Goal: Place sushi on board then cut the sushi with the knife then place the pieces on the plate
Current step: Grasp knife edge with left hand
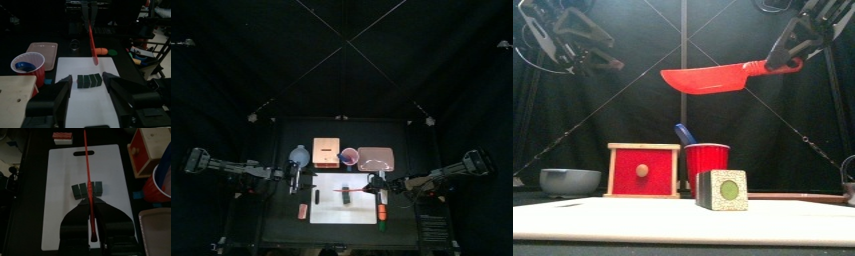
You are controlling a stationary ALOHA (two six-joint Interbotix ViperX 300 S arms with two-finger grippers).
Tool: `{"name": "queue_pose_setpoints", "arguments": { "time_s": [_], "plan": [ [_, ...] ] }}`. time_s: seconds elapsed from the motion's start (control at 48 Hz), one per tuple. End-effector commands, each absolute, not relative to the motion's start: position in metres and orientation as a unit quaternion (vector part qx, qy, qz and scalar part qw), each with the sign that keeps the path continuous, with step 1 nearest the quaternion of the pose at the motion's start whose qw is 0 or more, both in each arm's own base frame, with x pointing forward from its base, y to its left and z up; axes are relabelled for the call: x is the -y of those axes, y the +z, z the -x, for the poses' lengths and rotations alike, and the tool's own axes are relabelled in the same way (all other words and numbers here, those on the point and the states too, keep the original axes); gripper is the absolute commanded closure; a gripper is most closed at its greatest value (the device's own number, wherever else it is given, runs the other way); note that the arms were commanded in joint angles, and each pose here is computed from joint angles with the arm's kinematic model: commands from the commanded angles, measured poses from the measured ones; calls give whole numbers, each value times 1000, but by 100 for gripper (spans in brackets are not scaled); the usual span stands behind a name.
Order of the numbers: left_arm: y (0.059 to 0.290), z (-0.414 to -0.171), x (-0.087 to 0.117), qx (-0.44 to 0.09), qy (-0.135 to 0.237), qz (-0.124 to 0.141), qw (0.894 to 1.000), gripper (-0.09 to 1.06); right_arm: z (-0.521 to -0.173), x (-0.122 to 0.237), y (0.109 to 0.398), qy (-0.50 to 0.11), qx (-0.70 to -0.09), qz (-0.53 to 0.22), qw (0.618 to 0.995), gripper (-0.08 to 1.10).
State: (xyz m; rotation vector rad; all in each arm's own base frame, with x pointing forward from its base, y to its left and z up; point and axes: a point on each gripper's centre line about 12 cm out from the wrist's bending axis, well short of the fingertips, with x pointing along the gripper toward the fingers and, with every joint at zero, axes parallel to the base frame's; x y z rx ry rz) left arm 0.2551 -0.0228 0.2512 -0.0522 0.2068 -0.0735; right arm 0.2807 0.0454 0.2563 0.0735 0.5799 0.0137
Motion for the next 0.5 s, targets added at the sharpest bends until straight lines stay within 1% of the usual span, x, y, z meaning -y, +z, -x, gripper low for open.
{"name": "queue_pose_setpoints", "arguments": {
  "time_s": [0.021, 0.333, 0.5],
  "plan": [
    [262, -270, 28, -105, -44, 24, 993, 2, -285, -43, 256, 5, -282, -33, 959, 69],
    [249, -305, 36, -178, -51, 19, 982, 1, -297, -38, 244, -3, -299, -16, 954, 69],
    [232, -324, 41, -221, -53, 15, 974, 2, -303, -35, 242, -9, -302, -15, 953, 69]
  ]
}}
